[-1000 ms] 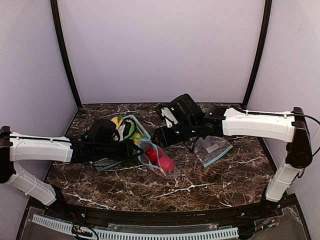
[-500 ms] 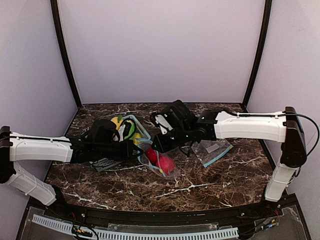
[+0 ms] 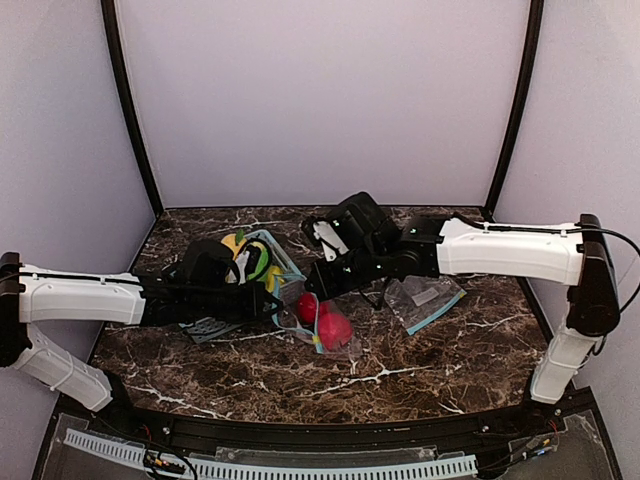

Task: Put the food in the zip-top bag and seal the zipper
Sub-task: Pass from the left arm to the right, then pick up the fake fruit from the bin.

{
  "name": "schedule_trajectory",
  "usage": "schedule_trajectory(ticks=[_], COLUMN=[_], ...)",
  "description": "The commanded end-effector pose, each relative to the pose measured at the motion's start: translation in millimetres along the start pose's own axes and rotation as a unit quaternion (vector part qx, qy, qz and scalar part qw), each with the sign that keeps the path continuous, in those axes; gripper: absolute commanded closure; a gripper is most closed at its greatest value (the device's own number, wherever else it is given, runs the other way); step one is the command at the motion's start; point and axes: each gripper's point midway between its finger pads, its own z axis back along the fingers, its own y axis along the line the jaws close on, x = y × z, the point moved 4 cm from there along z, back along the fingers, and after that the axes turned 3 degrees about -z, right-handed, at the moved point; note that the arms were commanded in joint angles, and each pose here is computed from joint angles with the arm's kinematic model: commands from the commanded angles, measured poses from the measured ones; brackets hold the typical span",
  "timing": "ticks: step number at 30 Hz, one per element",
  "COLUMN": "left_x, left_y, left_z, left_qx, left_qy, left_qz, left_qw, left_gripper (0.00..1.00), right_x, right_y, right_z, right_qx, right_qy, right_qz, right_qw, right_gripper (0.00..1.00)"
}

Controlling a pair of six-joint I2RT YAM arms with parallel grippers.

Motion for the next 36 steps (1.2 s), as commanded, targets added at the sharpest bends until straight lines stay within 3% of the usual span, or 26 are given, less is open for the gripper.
schedule_trajectory(ticks=[1, 3, 5, 10, 15, 23, 36], left_x=[6, 9, 11, 26, 44, 39, 14], left_y=[-2, -4, -8, -31, -25, 47, 115], left_z=[9, 11, 15, 46, 100, 140, 126], left_qx=[0.019, 0.018, 0.012, -0.015, 0.060, 0.150, 0.259], left_qy=[-0.006, -0.011, -0.012, -0.030, -0.057, -0.006, 0.058], left_qz=[-0.016, -0.022, -0.034, -0.085, -0.132, -0.078, -0.058], left_qw=[1.000, 1.000, 0.999, 0.996, 0.988, 0.986, 0.962], left_gripper=[0.99, 0.97, 0.87, 0.40, 0.10, 0.01, 0.01], right_x=[2, 2, 2, 2, 2, 2, 1], right_y=[6, 5, 4, 3, 3, 4, 4], right_z=[11, 11, 10, 9, 8, 5, 6], right_qx=[0.008, 0.006, 0.003, -0.001, -0.002, 0.002, 0.003], right_qy=[-0.011, -0.011, -0.010, -0.011, -0.011, -0.008, -0.008], right_qz=[-0.007, -0.008, -0.009, -0.011, -0.010, -0.008, -0.007], right_qw=[1.000, 1.000, 1.000, 1.000, 1.000, 1.000, 1.000], right_gripper=[1.00, 1.00, 1.00, 1.00, 1.00, 1.00, 1.00])
